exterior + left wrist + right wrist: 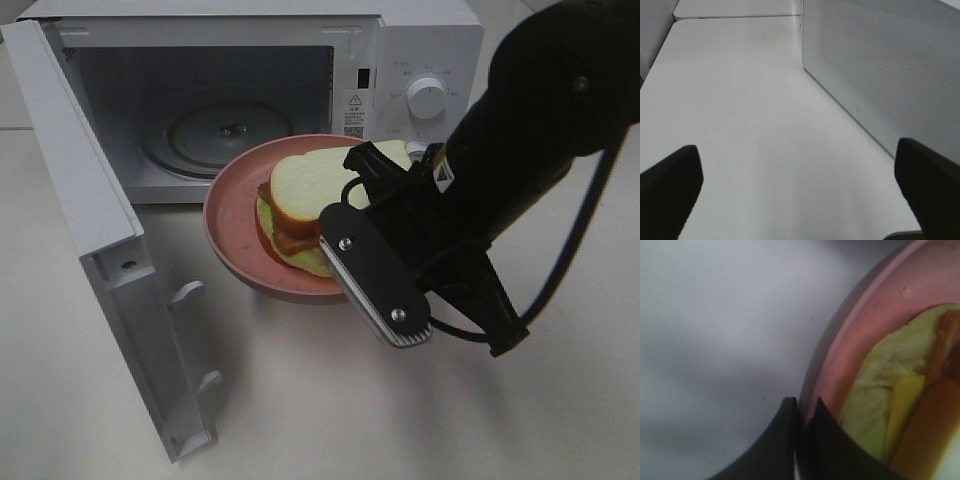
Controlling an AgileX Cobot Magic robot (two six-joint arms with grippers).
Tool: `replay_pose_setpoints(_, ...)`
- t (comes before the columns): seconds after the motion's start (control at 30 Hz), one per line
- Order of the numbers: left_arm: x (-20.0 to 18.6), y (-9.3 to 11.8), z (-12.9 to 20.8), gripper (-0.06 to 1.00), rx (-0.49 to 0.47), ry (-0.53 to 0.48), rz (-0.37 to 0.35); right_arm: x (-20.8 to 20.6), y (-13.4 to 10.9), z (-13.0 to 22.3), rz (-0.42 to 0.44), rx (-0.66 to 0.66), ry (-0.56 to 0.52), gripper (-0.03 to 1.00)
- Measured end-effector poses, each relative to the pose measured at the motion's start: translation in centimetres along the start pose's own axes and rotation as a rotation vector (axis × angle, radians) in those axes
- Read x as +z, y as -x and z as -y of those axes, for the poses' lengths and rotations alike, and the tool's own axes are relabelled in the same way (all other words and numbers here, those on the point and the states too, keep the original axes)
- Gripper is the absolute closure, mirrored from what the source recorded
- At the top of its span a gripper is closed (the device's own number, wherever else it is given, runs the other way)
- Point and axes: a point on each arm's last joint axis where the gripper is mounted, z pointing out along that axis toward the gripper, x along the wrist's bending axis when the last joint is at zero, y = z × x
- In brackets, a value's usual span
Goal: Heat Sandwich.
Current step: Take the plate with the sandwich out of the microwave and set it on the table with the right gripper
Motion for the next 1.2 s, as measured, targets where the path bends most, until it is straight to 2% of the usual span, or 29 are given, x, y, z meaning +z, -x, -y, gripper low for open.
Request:
replay_pose_setpoints(0.53,0.0,0.0,0.0,-0.04,0.0,0.0,0.0,-3.1,-5.9,0.7,0.059,0.046,0.007,0.93)
replay_pose_setpoints(0.9,0.0,0.0,0.0,-0.04,0.0,0.0,0.0,-4.4,-7.8,1.5,0.041,0.114,-0.053,0.93)
replay_pose_setpoints(1.2,0.0,0.0,0.0,-0.04,0.0,0.0,0.0,-5.0,-8.3,2.6,0.045,0.278,-0.17,0.93)
